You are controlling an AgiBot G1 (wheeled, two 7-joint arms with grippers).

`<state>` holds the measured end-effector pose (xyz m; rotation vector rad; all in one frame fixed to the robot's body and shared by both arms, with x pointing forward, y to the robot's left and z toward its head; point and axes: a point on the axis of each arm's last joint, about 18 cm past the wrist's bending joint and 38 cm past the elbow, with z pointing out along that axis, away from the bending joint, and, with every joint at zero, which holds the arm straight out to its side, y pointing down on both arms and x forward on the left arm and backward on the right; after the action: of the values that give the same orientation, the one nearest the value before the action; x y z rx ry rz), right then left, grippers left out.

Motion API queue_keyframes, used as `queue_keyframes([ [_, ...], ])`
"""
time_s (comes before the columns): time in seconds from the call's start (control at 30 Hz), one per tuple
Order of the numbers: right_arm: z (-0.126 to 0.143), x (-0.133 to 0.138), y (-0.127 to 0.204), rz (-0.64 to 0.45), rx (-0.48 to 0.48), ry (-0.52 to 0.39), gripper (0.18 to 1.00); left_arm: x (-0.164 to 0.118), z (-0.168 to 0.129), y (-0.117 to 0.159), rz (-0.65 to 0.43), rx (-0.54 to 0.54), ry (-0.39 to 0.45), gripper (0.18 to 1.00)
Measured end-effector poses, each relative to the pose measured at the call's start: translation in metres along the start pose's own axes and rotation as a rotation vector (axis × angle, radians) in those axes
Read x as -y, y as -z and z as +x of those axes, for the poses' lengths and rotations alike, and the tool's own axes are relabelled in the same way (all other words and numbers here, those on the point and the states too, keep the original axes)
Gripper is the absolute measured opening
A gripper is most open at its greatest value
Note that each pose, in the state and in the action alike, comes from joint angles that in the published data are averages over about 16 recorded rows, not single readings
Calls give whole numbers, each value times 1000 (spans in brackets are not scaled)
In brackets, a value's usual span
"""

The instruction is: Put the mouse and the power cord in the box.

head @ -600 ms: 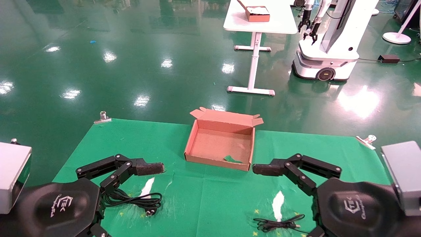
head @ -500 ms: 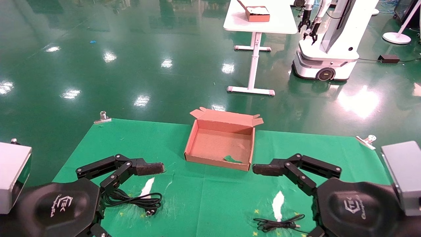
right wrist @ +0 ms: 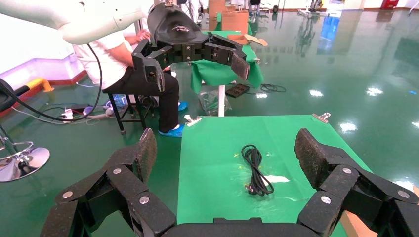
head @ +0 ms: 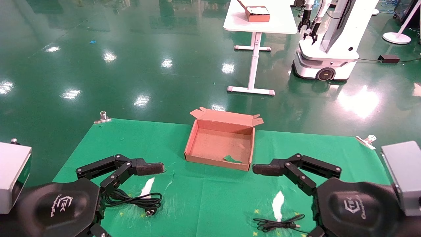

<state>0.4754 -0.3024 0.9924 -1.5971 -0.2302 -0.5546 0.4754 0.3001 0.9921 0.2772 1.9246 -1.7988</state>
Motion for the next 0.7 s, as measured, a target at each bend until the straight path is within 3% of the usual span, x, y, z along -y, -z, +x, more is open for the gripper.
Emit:
queue_keyframes([
  [0.4,2,-4,1,-18,-6,5,1001,-4,-1,1,-31,1,-8,1000],
  [0.7,19,-39,8,-165,-27,51,1001,-39,-21,2,-261,1,-78,1000],
])
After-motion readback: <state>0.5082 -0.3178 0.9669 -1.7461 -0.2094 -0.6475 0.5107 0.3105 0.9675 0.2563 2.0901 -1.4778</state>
